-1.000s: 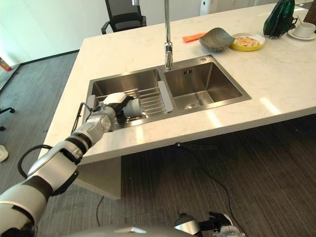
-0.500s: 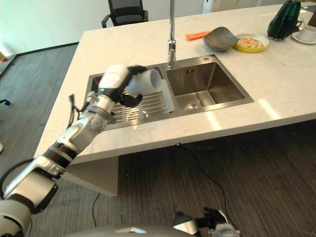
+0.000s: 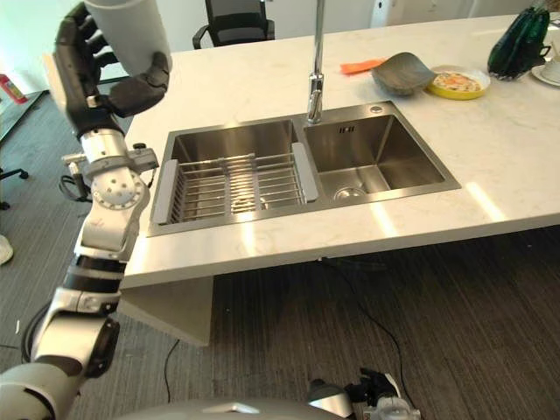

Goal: Place the dishes in the dishwasher.

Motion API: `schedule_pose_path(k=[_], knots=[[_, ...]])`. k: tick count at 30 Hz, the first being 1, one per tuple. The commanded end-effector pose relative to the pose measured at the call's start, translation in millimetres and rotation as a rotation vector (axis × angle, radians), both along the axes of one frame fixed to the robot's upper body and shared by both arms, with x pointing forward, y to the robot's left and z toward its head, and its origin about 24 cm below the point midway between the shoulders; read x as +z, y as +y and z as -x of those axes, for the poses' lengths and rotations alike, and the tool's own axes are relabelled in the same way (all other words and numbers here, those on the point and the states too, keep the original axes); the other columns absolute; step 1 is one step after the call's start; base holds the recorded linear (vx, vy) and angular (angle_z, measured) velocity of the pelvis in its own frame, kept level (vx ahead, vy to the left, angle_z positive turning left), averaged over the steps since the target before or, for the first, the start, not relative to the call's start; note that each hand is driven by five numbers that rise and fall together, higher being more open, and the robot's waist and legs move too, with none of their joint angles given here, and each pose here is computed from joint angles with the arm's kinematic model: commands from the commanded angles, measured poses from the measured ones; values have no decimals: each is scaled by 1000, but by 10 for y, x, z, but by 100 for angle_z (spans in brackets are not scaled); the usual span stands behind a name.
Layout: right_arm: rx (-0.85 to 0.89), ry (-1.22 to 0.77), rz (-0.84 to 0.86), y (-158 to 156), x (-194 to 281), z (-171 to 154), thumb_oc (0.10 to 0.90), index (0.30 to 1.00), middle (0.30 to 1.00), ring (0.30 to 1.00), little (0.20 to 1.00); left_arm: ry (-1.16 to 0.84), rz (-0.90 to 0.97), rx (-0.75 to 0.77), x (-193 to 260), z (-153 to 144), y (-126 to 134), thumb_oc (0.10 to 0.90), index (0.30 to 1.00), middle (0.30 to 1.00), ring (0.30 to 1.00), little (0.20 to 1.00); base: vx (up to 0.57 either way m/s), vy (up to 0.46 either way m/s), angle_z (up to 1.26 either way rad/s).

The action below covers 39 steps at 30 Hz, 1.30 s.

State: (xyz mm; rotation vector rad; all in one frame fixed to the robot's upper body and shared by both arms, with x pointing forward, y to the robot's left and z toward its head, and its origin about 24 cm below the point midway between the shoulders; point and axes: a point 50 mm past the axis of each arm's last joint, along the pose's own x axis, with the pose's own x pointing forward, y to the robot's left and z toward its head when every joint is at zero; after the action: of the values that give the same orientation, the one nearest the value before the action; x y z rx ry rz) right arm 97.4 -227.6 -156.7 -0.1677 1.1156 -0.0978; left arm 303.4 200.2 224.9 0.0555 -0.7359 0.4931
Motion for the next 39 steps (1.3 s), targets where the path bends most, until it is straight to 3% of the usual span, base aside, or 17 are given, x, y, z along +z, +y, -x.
schedule_pose_path(k=[1,6,9,16,22,28,31,35,36,37,39], knots=[[5,7,-46,173,-52,36,800,900,900,900,900,-266,-31,68,400,206,163,400,300,300,300,300,-3,-28,16],[6,0,-70,218,-51,-15,800,900,900,900,900,-173,-154,272,-4,601,502,400,300,300,300,300,1,-41,20],[106,-52,-74,305,6,-251,800,900,900,900,900,-62,-142,352,-343,896,723,400,300,300,300,300,-42,-130,23],[179,-262,-34,295,288,-842,800,900,900,900,900,-148,-126,303,-206,861,575,400,300,300,300,300,-189,-131,121],[36,-161,4,93,135,-461,800,900,900,900,900,-231,-221,242,-47,818,299,400,300,300,300,300,-327,11,198],[10,-109,-115,318,29,-214,800,900,900,900,900,-239,-285,258,-14,784,219,400,300,300,300,300,-117,220,147],[-116,-64,-125,340,-40,-29,800,900,900,900,900,-176,-363,278,-73,757,209,400,300,300,300,300,-85,405,164],[-277,-108,-167,391,-26,-109,800,900,900,900,900,-133,-363,321,-148,804,329,400,300,300,300,300,98,362,76],[-298,-125,-181,406,-12,-154,800,900,900,900,900,-135,-356,308,-147,799,315,400,300,300,300,300,230,293,70],[-330,-239,-203,398,100,-422,800,900,900,900,900,-189,-334,238,-98,765,200,400,300,300,300,300,192,214,56],[-342,-278,-223,404,145,-514,800,900,900,900,900,-221,-317,208,-61,723,135,400,300,300,300,300,257,230,142]])
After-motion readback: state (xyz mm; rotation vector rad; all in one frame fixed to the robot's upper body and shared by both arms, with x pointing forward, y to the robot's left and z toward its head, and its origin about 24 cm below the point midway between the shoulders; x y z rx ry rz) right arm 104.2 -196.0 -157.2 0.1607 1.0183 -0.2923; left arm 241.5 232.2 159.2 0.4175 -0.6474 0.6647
